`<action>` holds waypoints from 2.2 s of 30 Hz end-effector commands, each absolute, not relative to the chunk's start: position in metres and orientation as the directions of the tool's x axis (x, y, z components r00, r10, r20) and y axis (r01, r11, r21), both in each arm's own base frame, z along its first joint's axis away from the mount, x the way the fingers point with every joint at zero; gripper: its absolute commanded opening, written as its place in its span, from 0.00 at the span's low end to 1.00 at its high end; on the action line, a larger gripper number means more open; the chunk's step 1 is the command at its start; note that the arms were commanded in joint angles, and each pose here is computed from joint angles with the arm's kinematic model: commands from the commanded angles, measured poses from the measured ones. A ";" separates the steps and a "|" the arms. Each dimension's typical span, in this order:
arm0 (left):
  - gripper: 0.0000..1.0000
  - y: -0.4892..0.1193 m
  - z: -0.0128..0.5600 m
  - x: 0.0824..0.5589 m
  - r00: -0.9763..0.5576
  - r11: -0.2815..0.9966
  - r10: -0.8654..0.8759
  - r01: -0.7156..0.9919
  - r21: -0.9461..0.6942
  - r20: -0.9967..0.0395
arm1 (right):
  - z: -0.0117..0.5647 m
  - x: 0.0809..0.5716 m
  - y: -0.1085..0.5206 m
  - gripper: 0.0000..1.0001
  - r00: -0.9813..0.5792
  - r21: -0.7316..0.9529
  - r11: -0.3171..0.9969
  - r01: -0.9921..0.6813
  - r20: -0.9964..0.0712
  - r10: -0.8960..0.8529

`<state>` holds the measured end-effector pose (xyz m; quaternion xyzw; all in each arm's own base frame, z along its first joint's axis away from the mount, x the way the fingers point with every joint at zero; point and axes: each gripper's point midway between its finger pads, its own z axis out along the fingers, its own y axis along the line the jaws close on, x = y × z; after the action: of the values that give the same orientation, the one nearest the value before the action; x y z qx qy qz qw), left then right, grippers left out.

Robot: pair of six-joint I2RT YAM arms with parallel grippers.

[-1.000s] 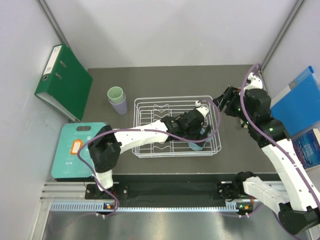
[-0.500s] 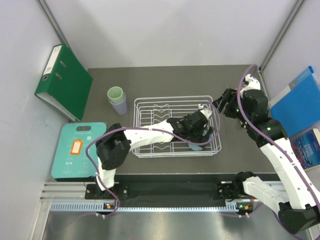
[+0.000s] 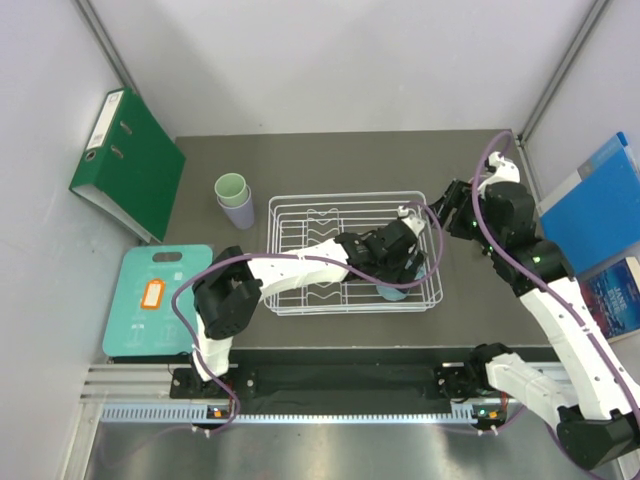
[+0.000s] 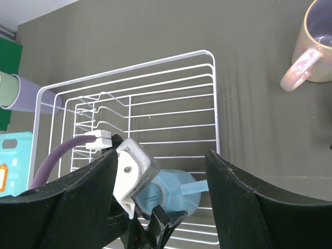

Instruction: Unload the cups from the dish rack

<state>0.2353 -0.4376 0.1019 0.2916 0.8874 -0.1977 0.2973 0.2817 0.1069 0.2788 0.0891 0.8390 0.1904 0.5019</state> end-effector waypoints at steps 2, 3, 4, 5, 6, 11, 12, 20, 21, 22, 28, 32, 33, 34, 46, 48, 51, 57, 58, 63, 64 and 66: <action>0.00 -0.437 0.200 0.252 -0.560 0.757 0.260 0.624 -0.194 -0.787 | 0.320 0.282 0.103 0.69 -0.381 0.406 0.911 -0.073 -0.855 0.351; 0.00 -0.434 0.212 0.256 -0.557 0.766 0.220 0.608 -0.212 -0.801 | 0.321 0.282 0.101 0.69 -0.376 0.403 0.913 -0.060 -0.857 0.353; 0.00 -0.430 0.235 0.257 -0.551 0.756 0.169 0.604 -0.251 -0.818 | 0.323 0.282 0.099 0.69 -0.370 0.401 0.915 -0.051 -0.858 0.355; 0.00 -0.423 0.244 0.269 -0.555 0.761 0.125 0.586 -0.280 -0.822 | 0.328 0.284 0.094 0.70 -0.351 0.396 0.918 -0.032 -0.864 0.361; 0.00 -0.419 0.253 0.272 -0.572 0.758 0.079 0.566 -0.323 -0.816 | 0.331 0.284 0.093 0.70 -0.342 0.398 0.917 -0.026 -0.865 0.366; 0.00 -0.388 0.281 0.281 -0.668 0.635 -0.102 0.527 -0.565 -0.737 | 0.341 0.285 0.093 0.70 -0.307 0.431 0.902 -0.032 -0.863 0.402; 0.00 -0.390 0.296 0.285 -0.677 0.571 -0.187 0.515 -0.639 -0.712 | 0.343 0.284 0.096 0.70 -0.299 0.447 0.893 -0.048 -0.860 0.414; 0.00 -0.349 0.325 0.267 -0.744 0.146 -0.409 0.519 -0.842 -0.529 | 0.339 0.280 0.127 0.70 -0.332 0.579 0.797 -0.170 -0.795 0.507; 0.00 -0.348 0.332 0.259 -0.777 0.074 -0.401 0.500 -0.863 -0.485 | 0.346 0.280 0.134 0.68 -0.330 0.603 0.769 -0.212 -0.785 0.525; 0.00 -0.346 0.339 0.256 -0.779 0.024 -0.409 0.512 -0.859 -0.476 | 0.345 0.278 0.142 0.67 -0.349 0.607 0.755 -0.248 -0.783 0.515; 0.00 -0.338 0.377 0.239 -0.820 -0.254 -0.402 0.527 -0.811 -0.407 | 0.342 0.266 0.179 0.63 -0.443 0.679 0.612 -0.406 -0.732 0.518; 0.00 -0.337 0.380 0.238 -0.830 -0.305 -0.404 0.518 -0.799 -0.384 | 0.340 0.257 0.189 0.61 -0.478 0.718 0.538 -0.442 -0.696 0.536; 0.00 -0.338 0.378 0.240 -0.831 -0.298 -0.407 0.513 -0.805 -0.379 | 0.342 0.255 0.191 0.60 -0.482 0.729 0.519 -0.447 -0.685 0.546; 0.00 -0.337 0.378 0.242 -0.826 -0.290 -0.418 0.515 -0.807 -0.377 | 0.339 0.253 0.192 0.60 -0.490 0.735 0.508 -0.449 -0.678 0.548; 0.00 -0.351 0.367 0.245 -0.846 -0.266 -0.363 0.496 -0.826 -0.391 | 0.354 0.246 0.210 0.55 -0.520 0.752 0.384 -0.536 -0.653 0.551; 0.00 -0.352 0.365 0.245 -0.850 -0.269 -0.353 0.492 -0.828 -0.391 | 0.353 0.248 0.217 0.52 -0.545 0.765 0.354 -0.538 -0.636 0.546; 0.00 -0.354 0.362 0.245 -0.856 -0.272 -0.341 0.486 -0.831 -0.389 | 0.349 0.248 0.227 0.48 -0.580 0.776 0.329 -0.538 -0.624 0.523; 0.00 -0.360 0.361 0.246 -0.864 -0.280 -0.313 0.480 -0.831 -0.394 | 0.345 0.245 0.247 0.46 -0.630 0.786 0.282 -0.551 -0.613 0.478; 0.00 -0.360 0.358 0.247 -0.868 -0.277 -0.306 0.474 -0.836 -0.391 | 0.347 0.242 0.251 0.47 -0.636 0.783 0.266 -0.562 -0.615 0.467; 0.00 -0.366 0.349 0.254 -0.875 -0.255 -0.289 0.462 -0.850 -0.389 | 0.356 0.231 0.266 0.50 -0.666 0.773 0.208 -0.600 -0.626 0.406; 0.00 -0.367 0.348 0.254 -0.874 -0.253 -0.289 0.463 -0.849 -0.390 | 0.356 0.229 0.270 0.50 -0.667 0.767 0.203 -0.608 -0.633 0.393; 0.00 -0.368 0.349 0.255 -0.873 -0.256 -0.286 0.466 -0.847 -0.394 | 0.355 0.231 0.269 0.45 -0.660 0.765 0.233 -0.600 -0.638 0.397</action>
<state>0.2702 -0.3674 0.3017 0.0152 0.6195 -0.7570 0.2071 0.2471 0.2581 0.3151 -0.0183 0.7091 0.5887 0.3876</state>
